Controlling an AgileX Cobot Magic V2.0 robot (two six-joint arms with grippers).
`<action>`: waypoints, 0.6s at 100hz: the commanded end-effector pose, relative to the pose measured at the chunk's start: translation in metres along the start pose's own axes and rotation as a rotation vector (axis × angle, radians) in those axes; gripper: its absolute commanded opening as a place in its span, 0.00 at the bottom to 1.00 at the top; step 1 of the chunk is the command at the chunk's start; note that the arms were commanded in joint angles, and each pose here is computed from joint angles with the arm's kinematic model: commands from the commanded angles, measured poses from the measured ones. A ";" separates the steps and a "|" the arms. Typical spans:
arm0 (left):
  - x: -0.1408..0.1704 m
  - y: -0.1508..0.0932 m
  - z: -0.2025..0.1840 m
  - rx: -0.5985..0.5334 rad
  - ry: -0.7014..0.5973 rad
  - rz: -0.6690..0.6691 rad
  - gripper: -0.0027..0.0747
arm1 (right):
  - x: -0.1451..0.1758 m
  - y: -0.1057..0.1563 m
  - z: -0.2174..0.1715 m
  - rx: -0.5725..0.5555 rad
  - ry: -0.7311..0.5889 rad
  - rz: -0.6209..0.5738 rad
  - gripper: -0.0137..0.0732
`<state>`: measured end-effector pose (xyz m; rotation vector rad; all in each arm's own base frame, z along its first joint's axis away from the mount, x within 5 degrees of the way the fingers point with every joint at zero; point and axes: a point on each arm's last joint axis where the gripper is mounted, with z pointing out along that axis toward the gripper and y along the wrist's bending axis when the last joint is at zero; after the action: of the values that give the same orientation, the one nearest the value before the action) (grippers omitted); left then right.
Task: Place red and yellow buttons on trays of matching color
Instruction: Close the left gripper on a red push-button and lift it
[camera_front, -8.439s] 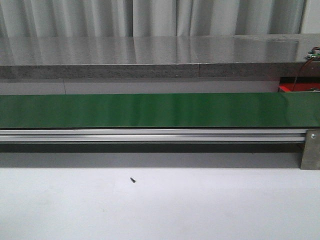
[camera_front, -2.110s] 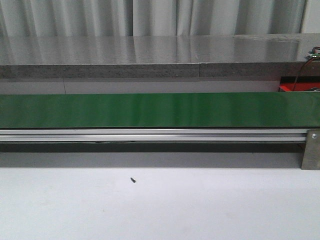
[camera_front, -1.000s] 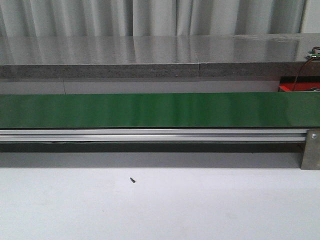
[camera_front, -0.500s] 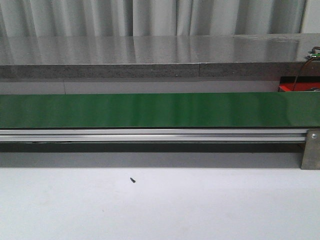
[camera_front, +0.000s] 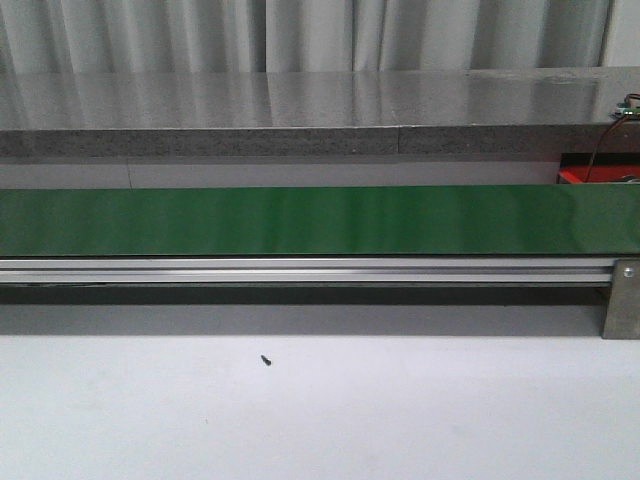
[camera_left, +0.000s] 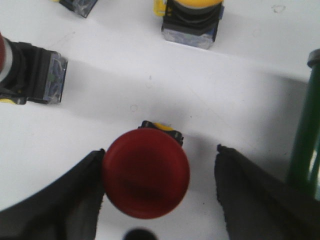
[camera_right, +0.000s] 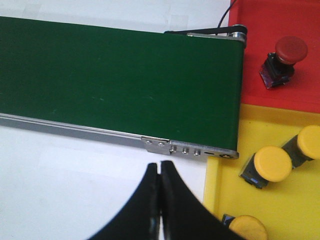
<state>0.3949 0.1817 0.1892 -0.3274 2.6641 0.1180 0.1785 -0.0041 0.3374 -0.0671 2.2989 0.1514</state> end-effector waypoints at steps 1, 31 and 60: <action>-0.019 -0.001 -0.029 -0.015 -0.131 -0.010 0.48 | -0.012 0.001 -0.011 0.006 -0.095 0.003 0.08; -0.020 0.000 -0.030 -0.026 -0.137 -0.001 0.17 | -0.012 0.001 -0.011 0.006 -0.095 0.003 0.08; -0.025 -0.002 -0.076 -0.033 -0.200 0.004 0.08 | -0.012 0.001 -0.011 0.006 -0.095 0.003 0.08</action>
<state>0.3905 0.1797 0.2111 -0.3174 2.6264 0.1360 0.1785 -0.0041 0.3374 -0.0671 2.2989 0.1514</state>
